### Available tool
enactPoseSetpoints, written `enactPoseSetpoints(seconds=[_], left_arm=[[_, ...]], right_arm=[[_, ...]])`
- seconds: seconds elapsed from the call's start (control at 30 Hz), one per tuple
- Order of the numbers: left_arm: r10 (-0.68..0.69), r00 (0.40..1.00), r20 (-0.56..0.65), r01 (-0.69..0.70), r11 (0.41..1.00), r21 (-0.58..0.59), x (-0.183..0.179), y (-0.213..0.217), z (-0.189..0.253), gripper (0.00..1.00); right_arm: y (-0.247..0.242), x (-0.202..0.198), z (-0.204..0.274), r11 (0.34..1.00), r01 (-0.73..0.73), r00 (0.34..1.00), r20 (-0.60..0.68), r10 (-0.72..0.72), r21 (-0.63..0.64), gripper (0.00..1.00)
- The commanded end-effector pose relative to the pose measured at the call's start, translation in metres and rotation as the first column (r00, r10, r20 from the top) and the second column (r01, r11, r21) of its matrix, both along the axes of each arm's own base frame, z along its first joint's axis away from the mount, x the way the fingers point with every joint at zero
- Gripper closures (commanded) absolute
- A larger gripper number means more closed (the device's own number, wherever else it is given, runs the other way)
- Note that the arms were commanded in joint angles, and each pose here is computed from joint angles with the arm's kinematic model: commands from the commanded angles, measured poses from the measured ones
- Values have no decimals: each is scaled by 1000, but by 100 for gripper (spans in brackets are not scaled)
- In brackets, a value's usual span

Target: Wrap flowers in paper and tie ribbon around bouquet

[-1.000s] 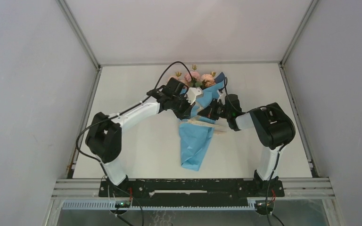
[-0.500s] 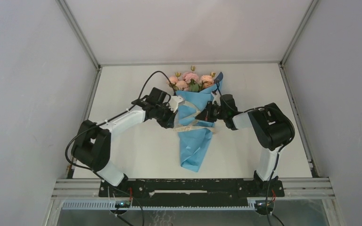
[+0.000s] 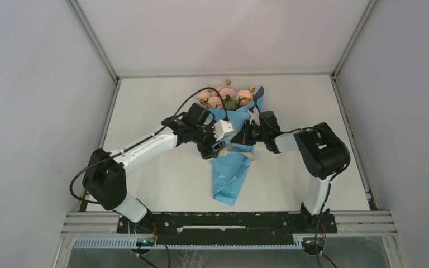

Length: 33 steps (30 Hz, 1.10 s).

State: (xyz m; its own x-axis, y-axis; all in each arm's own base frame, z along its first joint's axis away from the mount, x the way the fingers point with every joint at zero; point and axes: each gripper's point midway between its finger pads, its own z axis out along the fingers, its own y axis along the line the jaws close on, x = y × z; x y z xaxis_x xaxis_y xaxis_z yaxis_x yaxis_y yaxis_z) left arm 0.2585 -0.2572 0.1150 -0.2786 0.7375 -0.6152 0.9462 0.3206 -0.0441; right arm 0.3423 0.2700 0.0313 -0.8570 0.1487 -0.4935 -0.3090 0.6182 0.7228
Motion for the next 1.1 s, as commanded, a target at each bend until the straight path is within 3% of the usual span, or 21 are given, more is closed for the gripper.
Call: enactPoseSetpoints(seconds=[0.0,0.17,0.27,0.43,0.57,0.87,1.07], left_arm=[[-230,962,147,229,973,24,2,-35,-2,29],[-283,926,249,254,956,145,26,-53,-32,23],[-239,931,275,195,965,178,47,-59,-38,29],[-208,940,272,168,973,161,53,-65,-46,58],[-201,941,272,162,974,157,50,-63,-45,99],[-127,967,223,141,989,-52,41,-89,21,100],[-28,991,133,42,994,-103,52,-87,19,100]], right_arm=[[2,-14,0,999,-39,999,-30,38,-30,99],[1,-16,2,998,-42,999,-28,41,-39,99],[1,-18,3,998,-54,998,-33,52,-40,99],[2,-24,7,996,-85,996,-42,84,-25,99],[3,-35,14,991,-137,989,-57,137,2,96],[-5,-73,11,963,-269,955,-128,266,-3,82],[-14,-102,21,927,-373,914,-160,374,36,70]])
